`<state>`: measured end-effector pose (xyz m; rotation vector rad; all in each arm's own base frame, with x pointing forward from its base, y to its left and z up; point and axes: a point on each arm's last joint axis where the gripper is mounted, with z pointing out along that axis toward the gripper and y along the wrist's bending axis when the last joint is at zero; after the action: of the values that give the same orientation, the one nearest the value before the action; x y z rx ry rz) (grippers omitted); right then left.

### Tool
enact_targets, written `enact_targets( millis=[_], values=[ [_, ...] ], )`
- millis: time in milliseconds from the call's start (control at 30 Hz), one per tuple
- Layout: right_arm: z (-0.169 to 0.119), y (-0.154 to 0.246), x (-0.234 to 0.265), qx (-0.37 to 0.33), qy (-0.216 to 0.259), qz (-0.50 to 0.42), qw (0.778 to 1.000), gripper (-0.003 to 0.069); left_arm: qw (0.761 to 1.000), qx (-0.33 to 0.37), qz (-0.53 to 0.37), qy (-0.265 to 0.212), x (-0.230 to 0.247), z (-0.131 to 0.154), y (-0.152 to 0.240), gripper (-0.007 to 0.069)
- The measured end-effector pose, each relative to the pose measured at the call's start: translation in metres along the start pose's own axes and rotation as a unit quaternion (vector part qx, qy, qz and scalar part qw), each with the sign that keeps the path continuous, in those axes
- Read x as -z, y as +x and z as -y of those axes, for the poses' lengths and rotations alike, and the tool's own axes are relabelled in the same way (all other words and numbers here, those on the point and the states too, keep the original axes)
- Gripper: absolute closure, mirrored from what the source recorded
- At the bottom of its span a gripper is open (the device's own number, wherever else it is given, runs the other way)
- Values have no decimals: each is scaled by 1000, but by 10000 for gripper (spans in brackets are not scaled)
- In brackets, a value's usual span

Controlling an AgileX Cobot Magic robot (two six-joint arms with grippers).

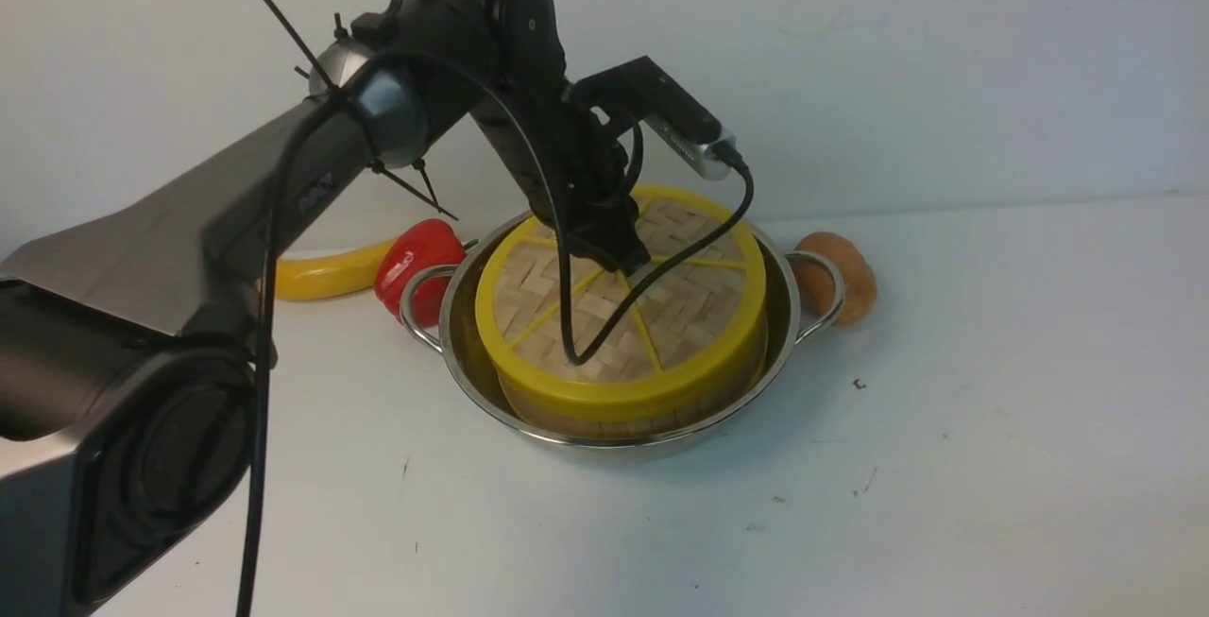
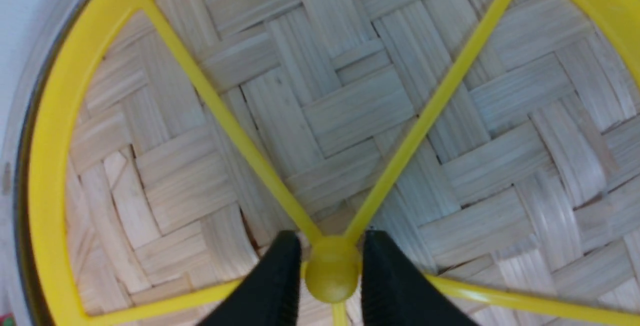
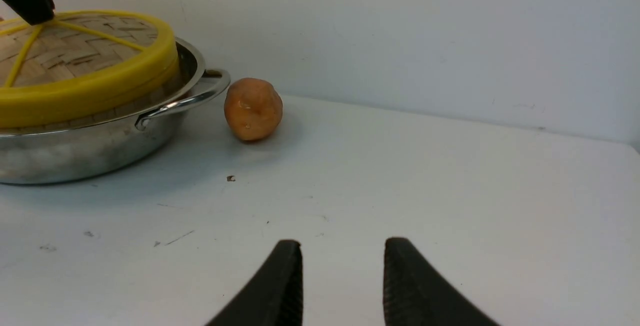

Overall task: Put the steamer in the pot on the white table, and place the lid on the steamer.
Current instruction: 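Place the yellow bamboo steamer lid onto the steamer in the pot with the left gripper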

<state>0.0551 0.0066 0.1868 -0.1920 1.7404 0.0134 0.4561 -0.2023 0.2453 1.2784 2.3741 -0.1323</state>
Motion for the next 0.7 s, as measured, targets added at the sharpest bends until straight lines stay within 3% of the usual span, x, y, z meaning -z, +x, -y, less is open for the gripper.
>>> enact_targets(
  millis=[233,333,500,700],
  values=[
    [0,0,0,0,0,0,1000,410,1000,-6,10,-9,14,0,-3,57],
    [0,0,0,0,0,0,1000,410,999,-4,30,-19,33,0,-8,-45],
    [0,0,0,0,0,0,1000,410,997,21,77,-6,66,7,-16,-46],
    [0,0,0,0,0,0,1000,410,990,46,128,23,127,24,-21,60]
  ],
)
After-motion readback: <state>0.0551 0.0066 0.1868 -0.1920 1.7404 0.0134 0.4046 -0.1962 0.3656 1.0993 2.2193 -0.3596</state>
